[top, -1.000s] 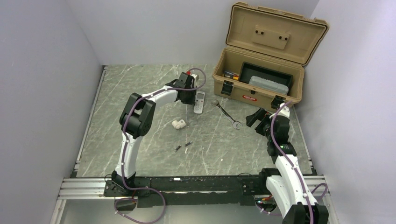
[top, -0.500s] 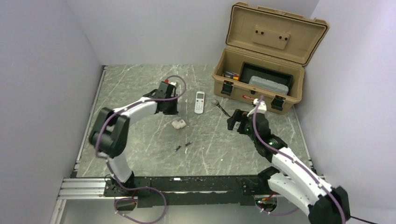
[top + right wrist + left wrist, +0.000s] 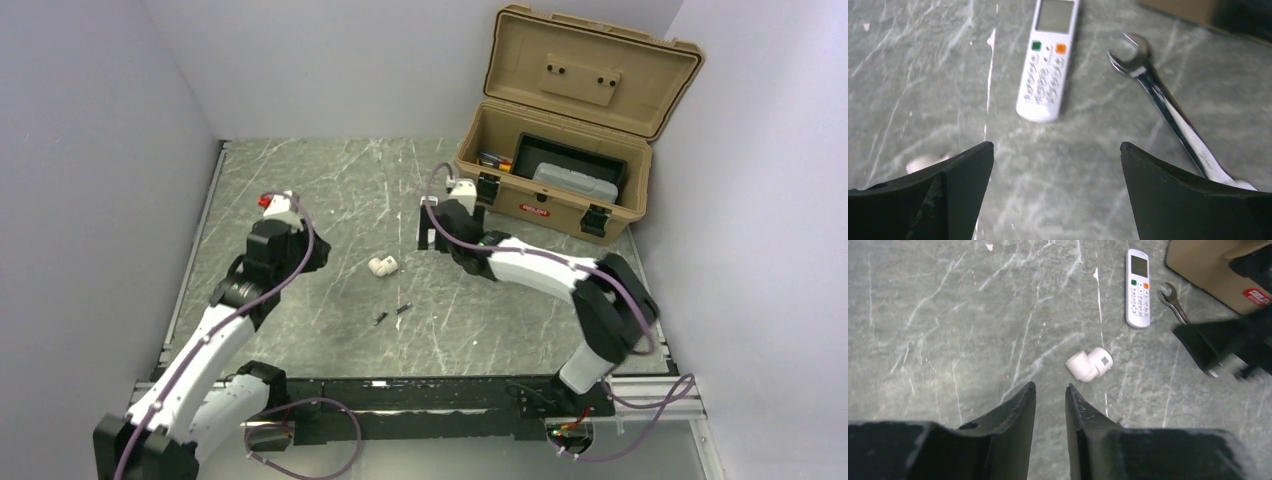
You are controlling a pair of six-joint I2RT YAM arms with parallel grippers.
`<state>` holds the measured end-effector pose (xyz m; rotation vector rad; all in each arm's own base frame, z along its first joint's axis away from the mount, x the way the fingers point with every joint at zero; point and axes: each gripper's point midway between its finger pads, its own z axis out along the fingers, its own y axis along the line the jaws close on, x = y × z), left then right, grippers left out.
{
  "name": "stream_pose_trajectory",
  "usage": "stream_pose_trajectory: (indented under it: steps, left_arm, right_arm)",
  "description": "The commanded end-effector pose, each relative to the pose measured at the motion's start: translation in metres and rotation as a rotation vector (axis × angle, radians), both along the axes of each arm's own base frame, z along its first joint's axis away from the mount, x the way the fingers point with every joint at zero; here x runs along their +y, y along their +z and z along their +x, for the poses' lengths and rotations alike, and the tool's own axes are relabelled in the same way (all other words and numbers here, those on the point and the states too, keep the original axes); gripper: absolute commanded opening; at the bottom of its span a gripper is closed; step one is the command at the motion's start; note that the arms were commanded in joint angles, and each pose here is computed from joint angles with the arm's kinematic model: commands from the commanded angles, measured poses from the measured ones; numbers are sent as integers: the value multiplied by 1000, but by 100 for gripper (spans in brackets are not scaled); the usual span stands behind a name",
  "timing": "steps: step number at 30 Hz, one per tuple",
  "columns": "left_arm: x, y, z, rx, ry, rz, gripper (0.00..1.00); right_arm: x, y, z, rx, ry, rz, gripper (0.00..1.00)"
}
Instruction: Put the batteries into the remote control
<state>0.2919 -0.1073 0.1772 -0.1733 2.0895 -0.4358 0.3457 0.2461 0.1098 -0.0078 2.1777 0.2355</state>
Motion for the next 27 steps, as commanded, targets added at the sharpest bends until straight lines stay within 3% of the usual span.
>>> stream_pose_trajectory:
  steps: [1, 7, 16, 27]
  left_arm:
    - [12, 5, -24, -33, 46, -44, 36]
    - [22, 11, -37, -50, 53, -18, 43]
    - [20, 14, -34, -60, 39, -20, 45]
    - [20, 10, -33, -49, 49, -29, 46]
  right_arm:
    - [31, -10, 41, -10, -41, -15, 100]
    - [50, -43, 71, 41, -77, -85, 100]
    - [39, -75, 80, 108, -153, -140, 99]
    - [36, -94, 78, 143, -132, -136, 71]
